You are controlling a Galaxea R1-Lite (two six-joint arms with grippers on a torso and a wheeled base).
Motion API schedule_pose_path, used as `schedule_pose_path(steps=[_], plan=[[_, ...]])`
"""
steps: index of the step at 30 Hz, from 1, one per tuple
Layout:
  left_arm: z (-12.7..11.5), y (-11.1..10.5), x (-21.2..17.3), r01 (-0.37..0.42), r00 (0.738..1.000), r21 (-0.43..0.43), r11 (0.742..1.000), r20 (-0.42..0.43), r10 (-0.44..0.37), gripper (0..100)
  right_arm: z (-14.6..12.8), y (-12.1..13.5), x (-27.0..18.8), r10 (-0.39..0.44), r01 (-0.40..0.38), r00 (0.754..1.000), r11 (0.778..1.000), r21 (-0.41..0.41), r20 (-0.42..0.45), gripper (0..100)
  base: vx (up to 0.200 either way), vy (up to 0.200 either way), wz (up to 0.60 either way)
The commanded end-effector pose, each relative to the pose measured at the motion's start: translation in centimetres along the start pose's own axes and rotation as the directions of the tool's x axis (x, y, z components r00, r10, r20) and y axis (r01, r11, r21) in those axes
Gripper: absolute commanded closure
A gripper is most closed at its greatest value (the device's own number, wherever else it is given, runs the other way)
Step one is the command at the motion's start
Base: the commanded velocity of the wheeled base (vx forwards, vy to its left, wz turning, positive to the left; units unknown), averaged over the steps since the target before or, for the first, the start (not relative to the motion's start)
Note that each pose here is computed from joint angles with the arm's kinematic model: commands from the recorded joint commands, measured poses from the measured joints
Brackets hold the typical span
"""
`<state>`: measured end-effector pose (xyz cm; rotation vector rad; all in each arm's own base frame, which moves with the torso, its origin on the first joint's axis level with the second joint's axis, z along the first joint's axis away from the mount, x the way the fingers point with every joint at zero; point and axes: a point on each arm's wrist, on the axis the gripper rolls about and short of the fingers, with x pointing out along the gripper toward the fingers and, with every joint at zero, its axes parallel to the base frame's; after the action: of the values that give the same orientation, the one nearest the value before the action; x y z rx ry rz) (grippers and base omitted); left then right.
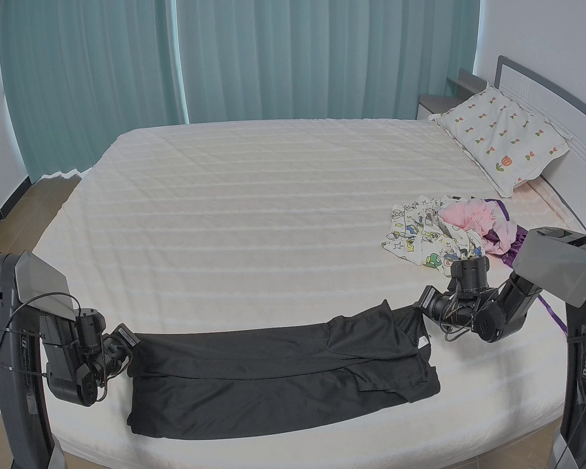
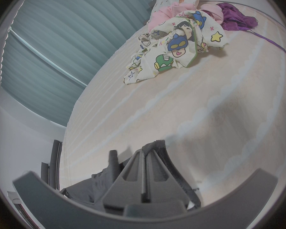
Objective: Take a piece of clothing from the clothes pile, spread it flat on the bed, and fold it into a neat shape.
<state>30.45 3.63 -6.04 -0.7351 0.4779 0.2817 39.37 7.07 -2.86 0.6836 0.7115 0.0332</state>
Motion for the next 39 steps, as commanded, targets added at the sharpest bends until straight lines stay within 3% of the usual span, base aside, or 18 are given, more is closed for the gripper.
schedule_pose_path(steps=[1, 10, 17, 18, 20, 21, 25, 29, 33, 36, 39], plan=[[0.1, 0.0, 0.0, 0.005, 1.0, 0.001, 1.0, 0.007, -0.005, 100, 0.2, -0.4, 0.9, 0.004, -0.004, 1.0, 1.0, 0.015, 0.015, 100, 0.0, 0.0, 0.0], [-0.2, 0.1, 0.0, -0.002, 1.0, 0.023, 1.0, -0.003, 0.002, 100, 0.6, -0.6, 1.4, 0.046, -0.047, 0.996, 0.999, 0.018, 0.072, 100, 0.0, 0.0, 0.0], [-0.5, 0.4, -0.1, -0.012, 1.0, 0.044, 0.999, -0.014, 0.012, 100, 0.5, -0.8, 1.5, 0.04, -0.042, 0.997, 0.999, 0.021, 0.063, 100, 0.0, 0.0, 0.0], [-0.5, 0.3, -0.1, -0.011, 1.0, 0.05, 0.999, -0.015, 0.011, 100, 0.5, -0.8, 1.5, 0.041, -0.043, 0.997, 0.999, 0.02, 0.064, 0, 0.0, 0.0, 0.0], [-0.6, 0.4, -0.2, -0.012, 1.0, 0.062, 0.998, -0.02, 0.013, 100, 0.4, -0.8, 1.5, 0.04, -0.042, 0.997, 0.999, 0.021, 0.063, 0, 0.0, 0.0, 0.0], [-0.6, 0.4, -0.2, -0.013, 1.0, 0.063, 0.998, -0.021, 0.014, 0, 0.3, -0.9, 1.4, 0.038, -0.04, 0.997, 0.999, 0.021, 0.06, 0, 0.0, 0.0, 0.0], [-0.5, 0.4, -0.2, -0.014, 1.0, 0.063, 0.998, -0.018, 0.015, 0, 0.3, -0.9, 1.3, 0.038, -0.04, 0.997, 0.999, 0.023, 0.062, 0, 0.0, 0.0, 0.0], [-0.4, 0.4, -0.2, -0.014, 1.0, 0.056, 0.998, -0.01, 0.015, 0, 1.3, -0.6, -0.6, 0.04, -0.047, 0.995, 0.996, 0.079, 0.091, 0, 0.0, 0.0, 0.0], [1.3, -0.1, -1.5, -0.002, 0.999, 0.025, 1.0, 0.037, 0.001, 0, 2.1, -0.1, -2.9, 0.042, -0.056, 0.993, 0.991, 0.12, 0.114, 0, 0.0, 0.0, 0.0], [2.9, -1.3, -3.4, 0.051, 0.996, -0.035, 0.998, 0.078, -0.048, 0, 1.6, 0.3, -4.6, 0.041, -0.053, 0.994, 0.992, 0.116, 0.102, 0, 0.0, 0.0, 0.0], [3.1, -1.9, -5.2, 0.088, 0.995, -0.043, 0.995, 0.054, -0.085, 0, 0.8, 0.7, -6.3, 0.036, -0.044, 0.996, 0.993, 0.109, 0.079, 0, 0.0, 0.0, 0.0]])
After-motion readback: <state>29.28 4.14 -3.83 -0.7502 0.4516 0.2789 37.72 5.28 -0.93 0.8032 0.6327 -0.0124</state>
